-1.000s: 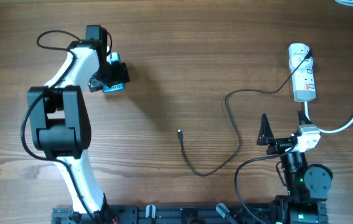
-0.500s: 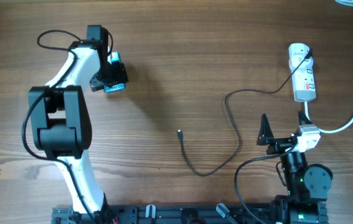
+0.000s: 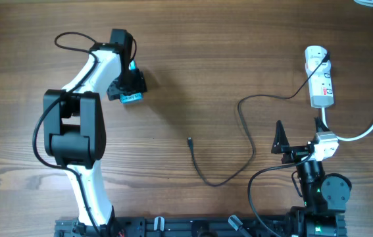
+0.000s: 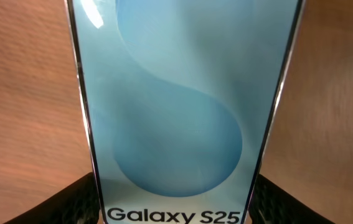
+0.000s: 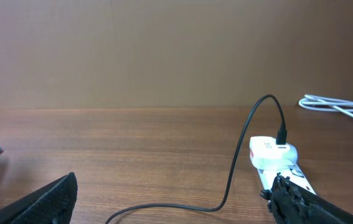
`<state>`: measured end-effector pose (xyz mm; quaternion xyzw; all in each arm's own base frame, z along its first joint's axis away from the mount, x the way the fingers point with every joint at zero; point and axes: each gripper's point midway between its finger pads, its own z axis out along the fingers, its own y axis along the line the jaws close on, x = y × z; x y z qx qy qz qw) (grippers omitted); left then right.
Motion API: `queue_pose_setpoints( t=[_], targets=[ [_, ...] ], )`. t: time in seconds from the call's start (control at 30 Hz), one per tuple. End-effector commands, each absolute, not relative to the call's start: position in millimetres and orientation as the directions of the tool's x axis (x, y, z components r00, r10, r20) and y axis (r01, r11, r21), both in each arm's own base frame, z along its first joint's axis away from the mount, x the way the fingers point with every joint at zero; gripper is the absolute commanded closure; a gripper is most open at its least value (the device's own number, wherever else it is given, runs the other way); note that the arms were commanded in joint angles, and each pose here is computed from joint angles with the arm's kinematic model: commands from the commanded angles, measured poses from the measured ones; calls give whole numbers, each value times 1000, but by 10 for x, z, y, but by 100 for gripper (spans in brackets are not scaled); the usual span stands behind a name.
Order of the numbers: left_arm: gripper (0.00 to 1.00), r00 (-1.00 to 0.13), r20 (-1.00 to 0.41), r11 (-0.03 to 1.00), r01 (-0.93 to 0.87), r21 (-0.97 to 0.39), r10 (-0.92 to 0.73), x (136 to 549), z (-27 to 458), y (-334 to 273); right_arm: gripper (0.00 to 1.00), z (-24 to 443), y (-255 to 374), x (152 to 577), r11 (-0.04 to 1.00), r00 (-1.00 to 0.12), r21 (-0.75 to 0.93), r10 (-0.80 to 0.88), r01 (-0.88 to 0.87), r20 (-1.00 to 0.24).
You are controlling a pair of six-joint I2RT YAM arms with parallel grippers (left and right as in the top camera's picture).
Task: Plug charger to phone and switch on socket
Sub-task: 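Lift the phone with the left gripper and pull it toward center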
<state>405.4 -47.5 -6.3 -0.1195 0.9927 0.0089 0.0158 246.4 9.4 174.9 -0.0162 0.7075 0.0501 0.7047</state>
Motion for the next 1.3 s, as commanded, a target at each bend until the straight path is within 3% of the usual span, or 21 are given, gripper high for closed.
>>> queue_pose_setpoints(
  t=[0.0,0.37,0.67,0.8,1.27],
  targets=[
    [27,-951,248,982,-170,86,-186,3329,-563,-665,0,1775,96,2460,994,6,53,54,-93,-999],
    [31,-887,436,988,-133,80,-155,2792,-401,-1086,0,1775,96,2460,994,6,53,54,-93,-999],
    [17,-894,430,991,-99,89,-128,2738,-406,-1240,0,1775,96,2460,994,6,53,54,-93,-999],
    [0,-900,417,991,-101,82,-126,2773,-422,-1249,0,1775,96,2460,994,6,53,54,-93,-999],
    [0,-947,306,995,-95,28,-99,3058,-535,-1335,0,1775,96,2460,994,6,53,54,-93,-999]
  ],
)
